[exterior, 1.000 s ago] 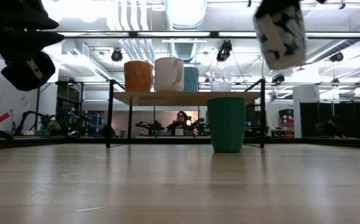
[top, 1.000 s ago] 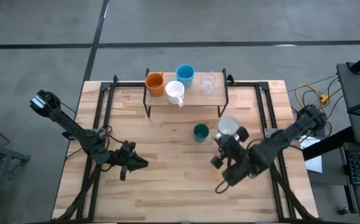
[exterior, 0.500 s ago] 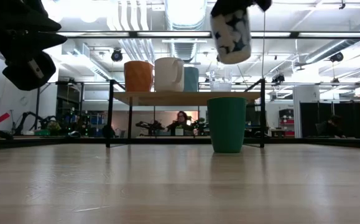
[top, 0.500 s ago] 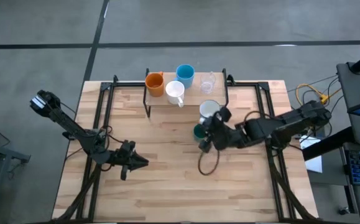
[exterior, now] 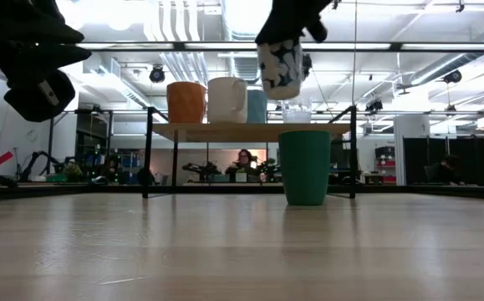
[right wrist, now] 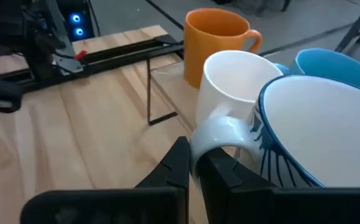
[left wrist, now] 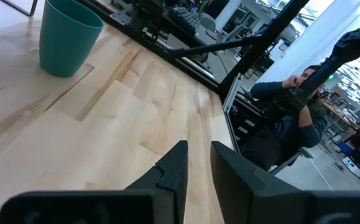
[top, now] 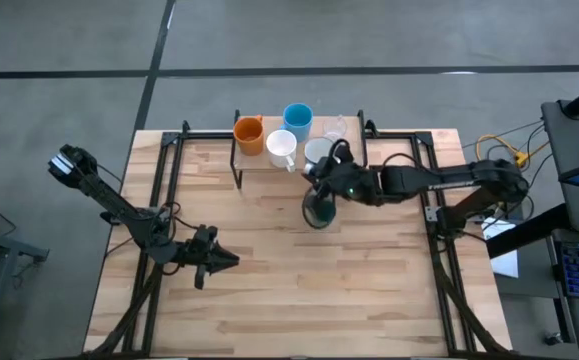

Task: Stack small to large cups/mugs on shelf
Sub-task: Put the white patterned mug on the shelf

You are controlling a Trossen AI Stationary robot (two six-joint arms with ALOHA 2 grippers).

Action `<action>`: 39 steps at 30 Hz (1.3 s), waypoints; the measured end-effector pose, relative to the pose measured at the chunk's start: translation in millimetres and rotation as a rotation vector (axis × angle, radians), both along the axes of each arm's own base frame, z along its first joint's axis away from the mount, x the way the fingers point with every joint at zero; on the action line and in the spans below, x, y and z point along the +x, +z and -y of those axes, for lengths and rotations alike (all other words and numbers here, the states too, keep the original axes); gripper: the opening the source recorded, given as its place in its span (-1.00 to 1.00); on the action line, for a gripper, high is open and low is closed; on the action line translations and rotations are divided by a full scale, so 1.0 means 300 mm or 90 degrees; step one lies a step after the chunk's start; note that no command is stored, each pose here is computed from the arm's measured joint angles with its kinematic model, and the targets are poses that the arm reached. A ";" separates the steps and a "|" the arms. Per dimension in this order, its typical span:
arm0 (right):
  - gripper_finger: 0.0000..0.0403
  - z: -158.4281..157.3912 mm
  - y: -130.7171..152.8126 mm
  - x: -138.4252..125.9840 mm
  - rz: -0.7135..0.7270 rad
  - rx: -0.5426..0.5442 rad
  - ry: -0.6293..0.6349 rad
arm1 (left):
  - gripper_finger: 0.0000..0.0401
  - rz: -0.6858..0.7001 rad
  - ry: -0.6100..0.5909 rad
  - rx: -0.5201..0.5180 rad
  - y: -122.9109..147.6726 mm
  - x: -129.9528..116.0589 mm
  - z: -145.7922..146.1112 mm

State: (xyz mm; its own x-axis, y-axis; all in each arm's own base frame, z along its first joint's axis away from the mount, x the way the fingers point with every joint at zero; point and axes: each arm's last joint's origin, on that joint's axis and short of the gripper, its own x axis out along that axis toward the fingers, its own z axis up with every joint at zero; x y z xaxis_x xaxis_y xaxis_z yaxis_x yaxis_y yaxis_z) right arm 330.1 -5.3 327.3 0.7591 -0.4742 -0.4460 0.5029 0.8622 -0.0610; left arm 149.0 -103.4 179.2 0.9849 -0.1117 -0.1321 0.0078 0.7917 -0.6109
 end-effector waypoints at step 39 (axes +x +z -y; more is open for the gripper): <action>-0.94 0.192 -0.148 0.100 -0.046 0.003 0.002 | -0.73 -0.008 -0.002 0.005 -0.010 -0.003 -0.002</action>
State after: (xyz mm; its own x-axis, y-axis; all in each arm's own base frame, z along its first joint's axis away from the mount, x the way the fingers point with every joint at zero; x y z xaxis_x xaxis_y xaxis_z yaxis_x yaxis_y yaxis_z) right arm 360.1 -63.0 283.0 0.7269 -0.4691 -0.5015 0.4942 0.8645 -0.0923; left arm 148.0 -102.8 176.1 0.9827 -0.1140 -0.1460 0.0026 0.7966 -0.6045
